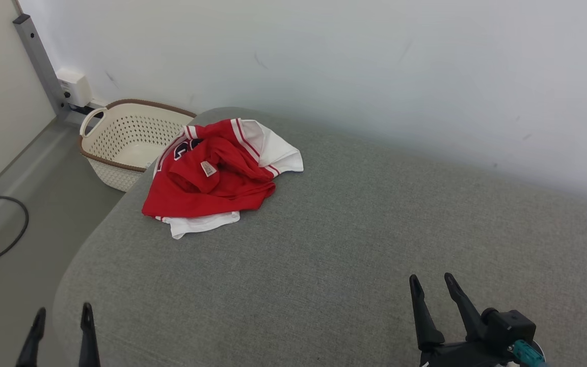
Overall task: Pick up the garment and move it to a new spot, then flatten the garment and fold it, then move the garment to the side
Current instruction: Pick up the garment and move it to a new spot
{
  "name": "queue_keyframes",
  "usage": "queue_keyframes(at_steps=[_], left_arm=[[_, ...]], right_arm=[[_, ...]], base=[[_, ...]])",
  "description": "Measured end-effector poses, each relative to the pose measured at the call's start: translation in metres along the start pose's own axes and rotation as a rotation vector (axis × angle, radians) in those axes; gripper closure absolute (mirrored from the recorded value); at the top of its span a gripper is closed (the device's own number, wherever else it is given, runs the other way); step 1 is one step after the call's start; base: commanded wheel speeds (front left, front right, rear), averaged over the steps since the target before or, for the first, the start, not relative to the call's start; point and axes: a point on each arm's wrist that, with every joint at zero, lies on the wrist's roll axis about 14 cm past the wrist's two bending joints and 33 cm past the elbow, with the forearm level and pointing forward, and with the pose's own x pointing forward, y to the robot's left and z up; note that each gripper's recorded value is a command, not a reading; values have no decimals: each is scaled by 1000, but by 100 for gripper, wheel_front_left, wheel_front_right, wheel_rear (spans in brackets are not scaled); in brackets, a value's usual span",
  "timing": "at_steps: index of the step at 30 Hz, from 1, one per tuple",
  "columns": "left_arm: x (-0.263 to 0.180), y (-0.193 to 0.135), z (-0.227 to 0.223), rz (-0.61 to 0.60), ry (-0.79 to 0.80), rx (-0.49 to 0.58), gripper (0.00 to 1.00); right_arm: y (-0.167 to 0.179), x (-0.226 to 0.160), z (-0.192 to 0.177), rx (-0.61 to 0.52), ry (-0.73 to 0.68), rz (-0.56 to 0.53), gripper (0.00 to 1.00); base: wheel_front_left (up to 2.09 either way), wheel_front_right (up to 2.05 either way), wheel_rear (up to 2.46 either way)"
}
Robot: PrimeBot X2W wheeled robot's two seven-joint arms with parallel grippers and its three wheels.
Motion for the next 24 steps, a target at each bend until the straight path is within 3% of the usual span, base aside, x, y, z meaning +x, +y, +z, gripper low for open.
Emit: queue_keyframes(at_steps=[12, 24], left_arm=[[87, -41, 62, -147, -188, 20, 0], [172, -114, 52, -300, -149, -25, 0]], right_arm=[[-25, 3, 6, -9, -24, -48, 0], [-76, -3, 13, -43, -52, -161, 0]], base=[[0, 0, 0], [0, 0, 0]])
